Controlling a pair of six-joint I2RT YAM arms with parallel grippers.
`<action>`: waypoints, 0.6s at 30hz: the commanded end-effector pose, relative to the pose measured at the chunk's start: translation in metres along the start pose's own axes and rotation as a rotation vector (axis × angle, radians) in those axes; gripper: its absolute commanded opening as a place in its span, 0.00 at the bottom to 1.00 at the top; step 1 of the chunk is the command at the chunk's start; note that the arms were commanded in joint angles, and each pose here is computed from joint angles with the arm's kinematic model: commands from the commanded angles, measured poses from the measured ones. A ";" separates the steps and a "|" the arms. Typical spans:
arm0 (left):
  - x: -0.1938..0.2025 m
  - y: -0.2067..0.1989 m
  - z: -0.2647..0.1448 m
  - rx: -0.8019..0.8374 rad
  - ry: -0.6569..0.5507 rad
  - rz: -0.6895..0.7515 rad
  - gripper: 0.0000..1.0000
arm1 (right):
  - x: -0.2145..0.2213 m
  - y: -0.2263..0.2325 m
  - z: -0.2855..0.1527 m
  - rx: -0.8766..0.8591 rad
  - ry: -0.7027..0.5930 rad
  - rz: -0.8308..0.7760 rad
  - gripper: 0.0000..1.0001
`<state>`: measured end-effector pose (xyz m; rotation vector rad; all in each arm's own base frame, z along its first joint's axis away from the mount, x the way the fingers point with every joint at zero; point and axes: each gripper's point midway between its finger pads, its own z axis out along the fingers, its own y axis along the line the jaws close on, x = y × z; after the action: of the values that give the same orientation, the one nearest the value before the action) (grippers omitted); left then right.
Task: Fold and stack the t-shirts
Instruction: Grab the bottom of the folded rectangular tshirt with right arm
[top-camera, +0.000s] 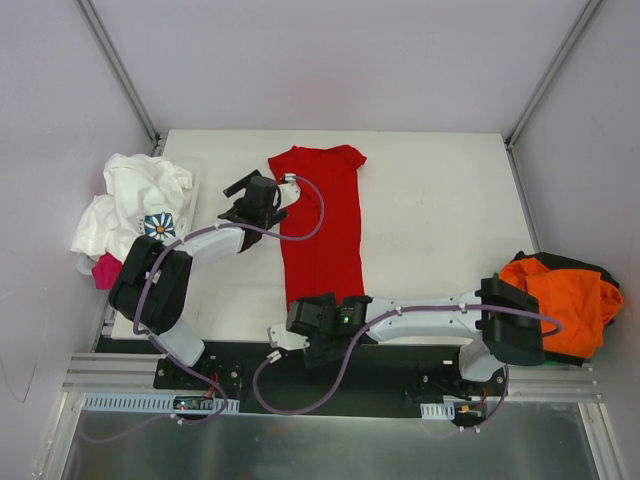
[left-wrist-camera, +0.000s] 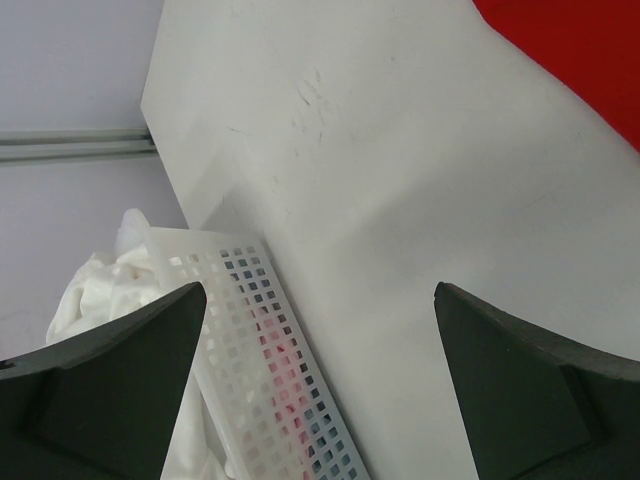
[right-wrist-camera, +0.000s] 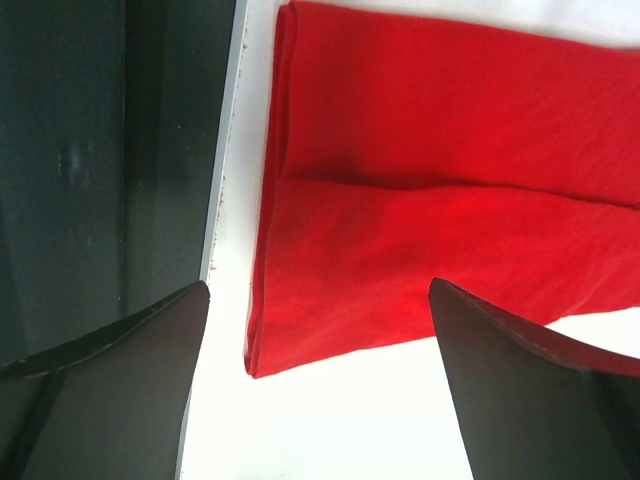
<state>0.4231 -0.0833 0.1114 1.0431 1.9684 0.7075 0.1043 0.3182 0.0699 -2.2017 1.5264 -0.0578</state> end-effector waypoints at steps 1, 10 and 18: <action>0.004 -0.004 0.004 0.000 -0.007 -0.016 0.99 | -0.001 0.006 0.008 -0.029 -0.013 0.016 0.96; 0.007 -0.011 0.007 0.007 -0.011 -0.012 0.99 | 0.005 0.002 0.020 -0.056 0.003 0.019 0.96; 0.008 -0.014 0.009 0.015 -0.010 -0.010 0.99 | 0.010 -0.002 0.027 -0.072 0.008 0.027 0.96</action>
<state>0.4187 -0.0818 0.0990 1.0512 1.9736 0.7045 0.1172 0.3126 0.0456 -2.2270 1.5997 -0.0460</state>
